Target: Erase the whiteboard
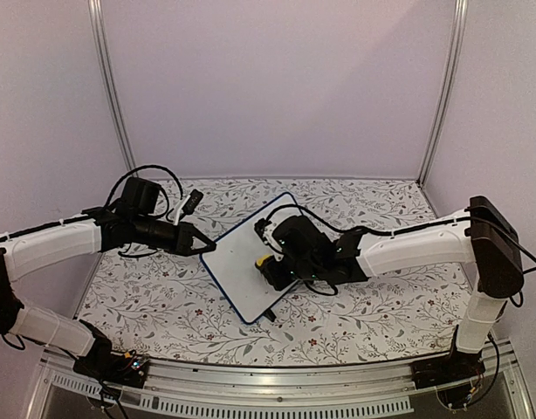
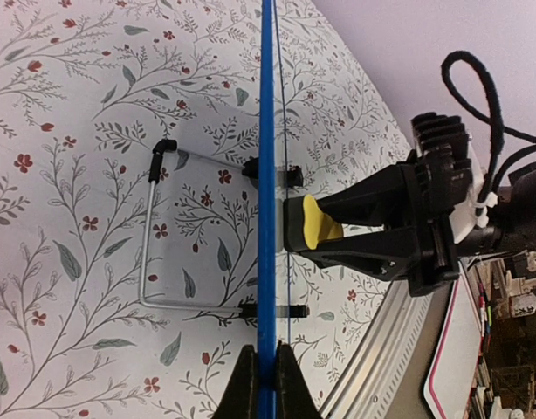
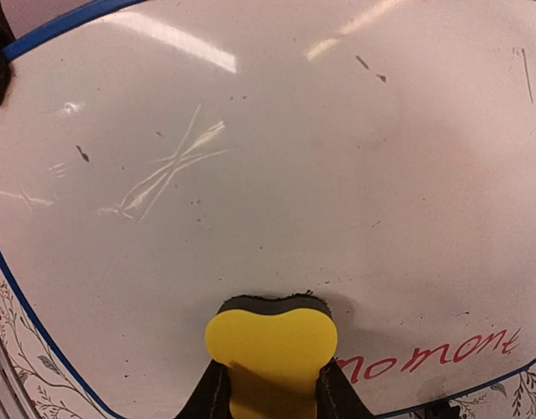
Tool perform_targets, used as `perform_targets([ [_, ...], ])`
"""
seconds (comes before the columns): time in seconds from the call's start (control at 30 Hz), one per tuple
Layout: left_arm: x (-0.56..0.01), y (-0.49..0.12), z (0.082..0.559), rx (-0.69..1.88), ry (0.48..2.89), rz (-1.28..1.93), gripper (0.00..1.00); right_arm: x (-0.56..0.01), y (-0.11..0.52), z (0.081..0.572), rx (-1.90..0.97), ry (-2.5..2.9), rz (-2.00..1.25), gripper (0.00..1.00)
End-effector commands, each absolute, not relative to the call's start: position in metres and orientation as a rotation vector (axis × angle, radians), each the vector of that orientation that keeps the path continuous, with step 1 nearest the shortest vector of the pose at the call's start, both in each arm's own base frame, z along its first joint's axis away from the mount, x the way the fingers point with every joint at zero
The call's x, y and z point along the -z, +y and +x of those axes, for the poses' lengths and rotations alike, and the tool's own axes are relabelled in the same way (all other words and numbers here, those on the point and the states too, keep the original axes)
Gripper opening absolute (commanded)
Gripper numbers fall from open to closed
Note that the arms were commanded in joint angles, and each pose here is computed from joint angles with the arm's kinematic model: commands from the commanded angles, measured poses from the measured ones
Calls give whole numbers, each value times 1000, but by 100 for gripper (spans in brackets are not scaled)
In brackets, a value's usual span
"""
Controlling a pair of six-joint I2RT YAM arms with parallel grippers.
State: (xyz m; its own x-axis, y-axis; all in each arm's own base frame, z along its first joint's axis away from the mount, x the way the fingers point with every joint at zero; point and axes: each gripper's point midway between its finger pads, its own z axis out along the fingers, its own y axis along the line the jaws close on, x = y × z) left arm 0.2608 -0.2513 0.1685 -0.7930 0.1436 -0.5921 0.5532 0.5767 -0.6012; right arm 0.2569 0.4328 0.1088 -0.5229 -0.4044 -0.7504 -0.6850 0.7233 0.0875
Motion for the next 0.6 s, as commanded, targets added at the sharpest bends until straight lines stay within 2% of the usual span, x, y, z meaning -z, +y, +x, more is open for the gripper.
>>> perform_targets([
  [0.0, -178, -256, 261, 1151, 2266, 595, 0, -76, 427, 241, -512, 2276, -862, 20],
  [0.57, -181, -255, 260, 1151, 2258, 595, 0, -48, 411, 217, -530, 2369, -866, 20],
])
